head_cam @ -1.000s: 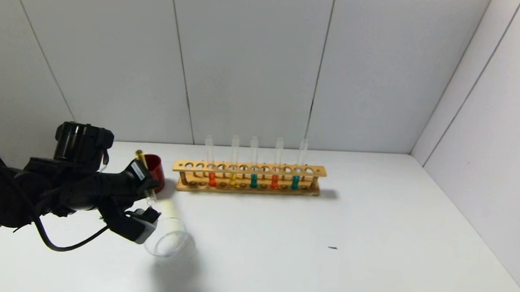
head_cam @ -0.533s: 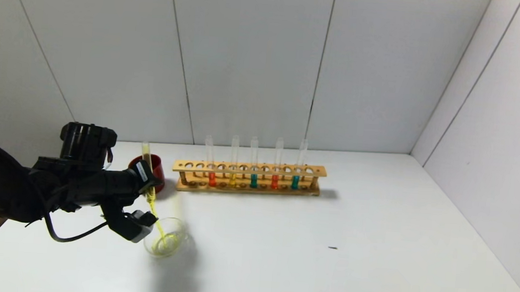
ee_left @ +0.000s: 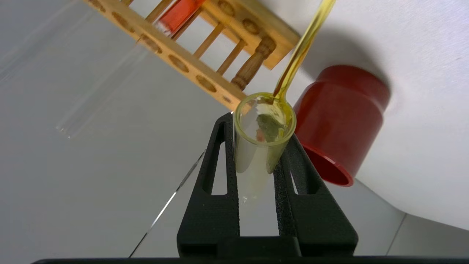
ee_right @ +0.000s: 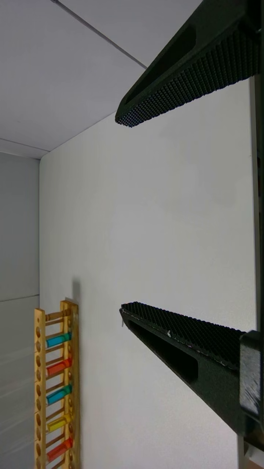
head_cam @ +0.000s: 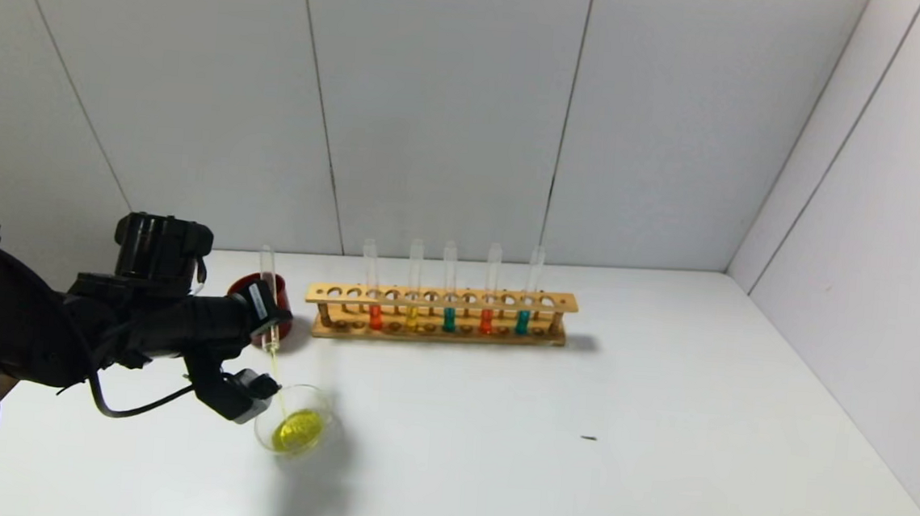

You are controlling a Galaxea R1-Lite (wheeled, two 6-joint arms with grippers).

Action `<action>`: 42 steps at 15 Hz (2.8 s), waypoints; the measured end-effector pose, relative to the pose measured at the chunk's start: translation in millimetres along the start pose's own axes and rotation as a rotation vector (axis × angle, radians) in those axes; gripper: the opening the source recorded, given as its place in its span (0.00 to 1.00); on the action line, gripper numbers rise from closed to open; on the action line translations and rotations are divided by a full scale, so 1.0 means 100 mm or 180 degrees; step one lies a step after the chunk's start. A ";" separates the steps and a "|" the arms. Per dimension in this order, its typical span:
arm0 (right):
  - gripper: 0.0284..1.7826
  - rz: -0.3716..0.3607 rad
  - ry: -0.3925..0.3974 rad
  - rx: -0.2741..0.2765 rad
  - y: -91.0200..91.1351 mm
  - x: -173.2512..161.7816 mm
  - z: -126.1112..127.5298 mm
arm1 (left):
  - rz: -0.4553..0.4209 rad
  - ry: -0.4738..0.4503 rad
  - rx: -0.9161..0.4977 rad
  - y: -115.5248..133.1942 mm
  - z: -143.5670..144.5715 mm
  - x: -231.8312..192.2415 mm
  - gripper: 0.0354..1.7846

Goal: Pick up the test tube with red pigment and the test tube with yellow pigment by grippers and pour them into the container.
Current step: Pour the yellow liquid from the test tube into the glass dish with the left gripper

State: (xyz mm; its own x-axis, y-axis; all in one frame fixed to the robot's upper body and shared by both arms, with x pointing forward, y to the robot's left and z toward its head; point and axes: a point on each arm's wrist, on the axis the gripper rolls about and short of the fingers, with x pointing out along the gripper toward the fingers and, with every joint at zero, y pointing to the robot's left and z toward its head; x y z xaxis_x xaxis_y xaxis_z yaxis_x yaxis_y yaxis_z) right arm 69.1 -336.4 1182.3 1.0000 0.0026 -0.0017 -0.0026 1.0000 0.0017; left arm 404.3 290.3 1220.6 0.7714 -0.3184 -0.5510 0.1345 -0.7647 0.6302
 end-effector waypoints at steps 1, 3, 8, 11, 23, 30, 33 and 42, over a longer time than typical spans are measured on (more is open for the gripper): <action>0.98 -0.0001 0.0000 0.0000 0.00 0.00 0.00 | 0.0043 0.0048 0.0019 0.01 -0.01 0.01 0.16; 0.98 -0.0001 0.0000 0.0000 0.00 0.00 0.00 | 0.0120 0.0110 0.0048 0.03 -0.01 0.02 0.16; 0.98 0.0000 0.0000 0.0000 0.00 0.00 0.00 | 0.0144 0.0094 0.0140 0.08 0.03 0.01 0.16; 0.98 0.0000 0.0000 0.0000 0.00 0.00 0.00 | 0.0131 0.0142 0.0177 0.10 0.03 -0.01 0.16; 0.98 -0.0001 0.0000 -0.0001 0.00 0.00 0.00 | 0.0164 0.0208 0.0455 0.20 0.05 -0.06 0.16; 0.98 0.0000 0.0000 0.0000 0.00 0.00 0.00 | 0.0314 0.0523 0.0710 0.25 0.06 -0.15 0.16; 0.98 -0.0001 0.0000 -0.0001 0.00 0.00 0.00 | 0.0426 0.0756 0.0882 0.30 0.06 -0.23 0.16; 0.98 0.0000 0.0000 -0.0001 0.00 0.00 0.00 | 0.0395 0.0804 0.0717 0.25 0.12 -0.31 0.16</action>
State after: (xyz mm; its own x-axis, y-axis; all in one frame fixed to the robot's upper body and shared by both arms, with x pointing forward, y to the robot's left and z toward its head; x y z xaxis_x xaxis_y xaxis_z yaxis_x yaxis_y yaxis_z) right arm 69.1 -336.4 1182.3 1.0000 0.0026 -0.0017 -0.0026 1.0000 0.0013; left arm 376.6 274.2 1247.1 0.9064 -0.2896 -0.3074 -0.0887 -0.8421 0.5319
